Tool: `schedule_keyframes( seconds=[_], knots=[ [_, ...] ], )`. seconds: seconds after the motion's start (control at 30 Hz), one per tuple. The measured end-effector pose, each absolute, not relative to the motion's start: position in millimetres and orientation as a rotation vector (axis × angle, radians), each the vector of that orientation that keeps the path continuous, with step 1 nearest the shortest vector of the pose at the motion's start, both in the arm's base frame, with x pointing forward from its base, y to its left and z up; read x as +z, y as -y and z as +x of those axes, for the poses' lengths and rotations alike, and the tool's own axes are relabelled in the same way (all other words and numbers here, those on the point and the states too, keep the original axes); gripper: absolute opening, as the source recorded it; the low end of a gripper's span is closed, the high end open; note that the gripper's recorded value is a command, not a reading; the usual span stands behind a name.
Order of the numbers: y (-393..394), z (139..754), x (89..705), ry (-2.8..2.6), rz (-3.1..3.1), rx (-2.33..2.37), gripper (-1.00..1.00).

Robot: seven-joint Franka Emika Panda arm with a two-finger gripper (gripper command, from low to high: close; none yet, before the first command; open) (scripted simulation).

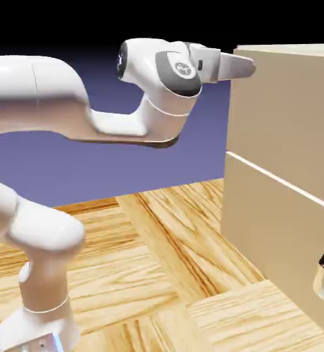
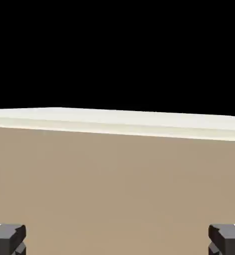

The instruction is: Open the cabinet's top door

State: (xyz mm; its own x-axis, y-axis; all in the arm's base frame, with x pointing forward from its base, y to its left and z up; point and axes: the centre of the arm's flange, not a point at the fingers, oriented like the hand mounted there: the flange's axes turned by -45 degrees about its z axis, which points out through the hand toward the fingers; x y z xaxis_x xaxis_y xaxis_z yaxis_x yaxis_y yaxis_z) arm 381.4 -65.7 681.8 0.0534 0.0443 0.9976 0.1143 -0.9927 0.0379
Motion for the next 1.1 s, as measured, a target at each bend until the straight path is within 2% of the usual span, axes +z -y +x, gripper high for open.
schedule_keyframes(
  seconds=[0.43,0.97,1.1],
  knots=[
    [147,414,652,0.096,-2.136,-2.224,0.00],
    [244,488,530,0.040,-2.199,-2.206,0.00],
    [247,511,526,0.038,-2.202,-2.202,0.00]
  ],
)
